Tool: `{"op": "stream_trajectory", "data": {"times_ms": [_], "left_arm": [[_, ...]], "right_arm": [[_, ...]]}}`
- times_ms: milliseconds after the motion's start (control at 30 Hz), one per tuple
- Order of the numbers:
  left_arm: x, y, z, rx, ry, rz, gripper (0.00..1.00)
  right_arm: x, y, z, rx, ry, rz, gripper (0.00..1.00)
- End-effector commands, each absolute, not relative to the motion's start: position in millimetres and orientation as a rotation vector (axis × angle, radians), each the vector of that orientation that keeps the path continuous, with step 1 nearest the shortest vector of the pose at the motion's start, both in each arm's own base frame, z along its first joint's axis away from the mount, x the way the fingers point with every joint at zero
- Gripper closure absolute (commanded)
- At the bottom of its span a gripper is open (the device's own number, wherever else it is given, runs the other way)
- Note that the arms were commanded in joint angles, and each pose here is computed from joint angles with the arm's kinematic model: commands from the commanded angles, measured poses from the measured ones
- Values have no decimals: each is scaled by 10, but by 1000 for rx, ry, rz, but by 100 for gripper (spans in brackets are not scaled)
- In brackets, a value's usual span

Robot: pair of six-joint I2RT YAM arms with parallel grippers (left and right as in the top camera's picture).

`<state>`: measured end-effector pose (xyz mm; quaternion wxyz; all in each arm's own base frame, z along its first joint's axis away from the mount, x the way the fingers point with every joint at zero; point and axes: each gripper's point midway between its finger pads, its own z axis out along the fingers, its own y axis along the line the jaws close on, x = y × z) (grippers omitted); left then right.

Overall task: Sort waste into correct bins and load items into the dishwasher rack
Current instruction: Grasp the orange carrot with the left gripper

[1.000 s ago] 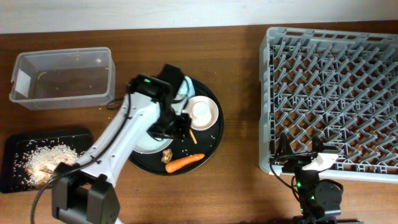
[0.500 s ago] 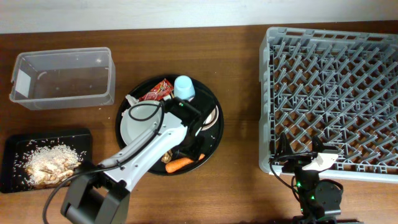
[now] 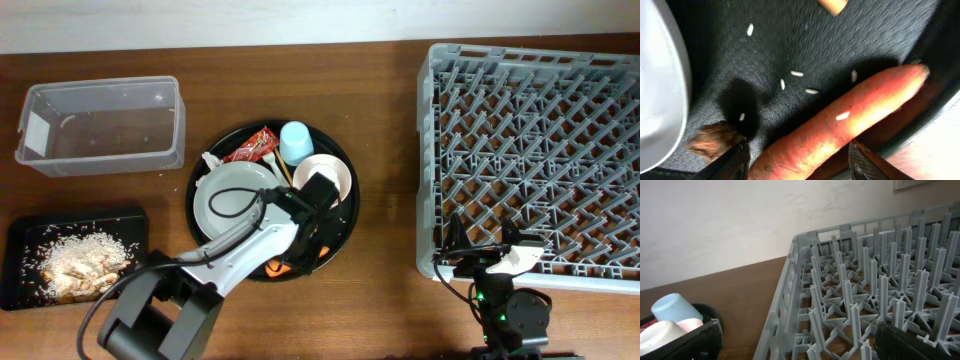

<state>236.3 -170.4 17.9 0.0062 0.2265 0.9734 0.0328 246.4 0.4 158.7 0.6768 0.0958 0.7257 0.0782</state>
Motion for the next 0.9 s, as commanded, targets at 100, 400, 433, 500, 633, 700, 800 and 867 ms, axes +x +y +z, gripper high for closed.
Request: {"op": "stream_trajectory", "data": {"times_ms": [100,400,433,500,633,700,800,867], "left_arm": [[2329,-1664,60,732,3035,119,39],[2376,-1701,59,725,3015,102,67],[2376,-1701,59,725,3015,102,72],[2373,-1700,59,726,3017,102,74],[2323,-1776,96,731,3046,28,84],[2328,-1816,152,732,3052,5,86],[2381,-1860,335,733,3056,6,92],[2411,-1895,455,733,3058,-2,95]], "right_arm": [[2461,-3,1560,209,1637,166,1],[2461,-3,1560,209,1637,165,1],[2461,-3,1560,209,1637,166,1],[2461,-3,1560,209,1637,165,1],[2461,-3,1560,209,1637,166,1],[2461,-3,1560,209,1637,166,1],[2461,-3,1560,209,1637,166,1],[2461,-3,1560,209,1637,166,1]]}}
